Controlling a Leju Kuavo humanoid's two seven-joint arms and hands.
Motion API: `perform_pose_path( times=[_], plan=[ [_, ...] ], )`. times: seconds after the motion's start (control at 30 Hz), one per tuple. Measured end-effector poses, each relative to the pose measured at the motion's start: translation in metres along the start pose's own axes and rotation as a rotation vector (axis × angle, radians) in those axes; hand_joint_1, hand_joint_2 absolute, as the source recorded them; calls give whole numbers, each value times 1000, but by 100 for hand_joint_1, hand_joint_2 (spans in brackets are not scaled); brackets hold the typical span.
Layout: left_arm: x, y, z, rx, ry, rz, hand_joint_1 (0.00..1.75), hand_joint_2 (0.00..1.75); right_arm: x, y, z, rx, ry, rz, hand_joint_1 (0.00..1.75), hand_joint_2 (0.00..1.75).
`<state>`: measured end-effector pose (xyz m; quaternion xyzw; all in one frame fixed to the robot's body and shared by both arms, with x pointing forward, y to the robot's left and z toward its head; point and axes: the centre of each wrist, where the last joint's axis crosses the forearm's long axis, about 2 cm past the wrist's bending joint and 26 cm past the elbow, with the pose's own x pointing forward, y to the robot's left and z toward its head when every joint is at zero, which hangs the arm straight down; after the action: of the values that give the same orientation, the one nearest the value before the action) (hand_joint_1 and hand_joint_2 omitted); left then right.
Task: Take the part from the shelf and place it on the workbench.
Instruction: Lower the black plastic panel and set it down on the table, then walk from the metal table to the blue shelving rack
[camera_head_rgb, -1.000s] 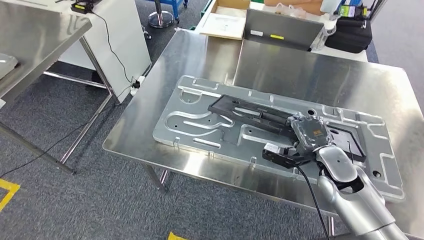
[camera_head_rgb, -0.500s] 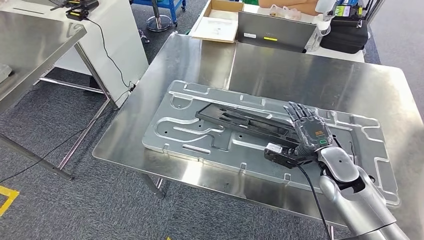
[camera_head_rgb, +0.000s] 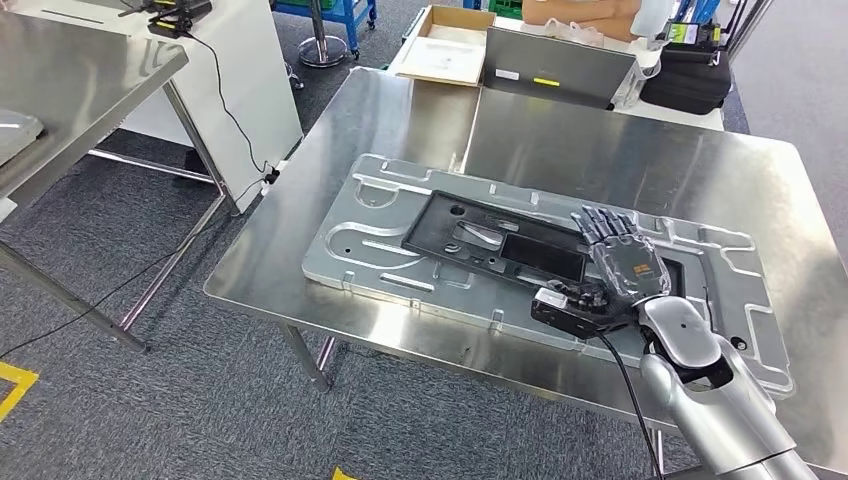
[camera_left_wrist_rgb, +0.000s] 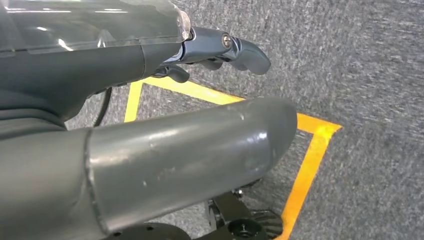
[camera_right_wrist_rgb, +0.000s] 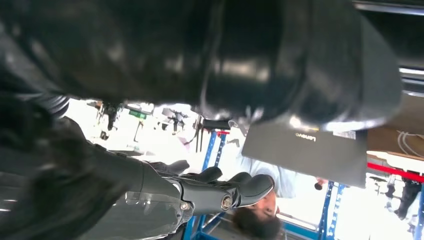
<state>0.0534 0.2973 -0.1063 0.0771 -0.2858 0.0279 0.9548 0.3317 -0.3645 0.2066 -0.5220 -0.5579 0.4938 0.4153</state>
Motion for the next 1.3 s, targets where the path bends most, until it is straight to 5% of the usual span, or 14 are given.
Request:
perform_pose_path(
  times=[0.93,1.3],
  plan=[
    [4,1,-2,-15,-1,1,0,0,1,2,5,-20,-1,1,0,0],
    [0,0,-1,-16,11,9,0,0,23,19,39,-97,-38,-15,0,0]
  ],
)
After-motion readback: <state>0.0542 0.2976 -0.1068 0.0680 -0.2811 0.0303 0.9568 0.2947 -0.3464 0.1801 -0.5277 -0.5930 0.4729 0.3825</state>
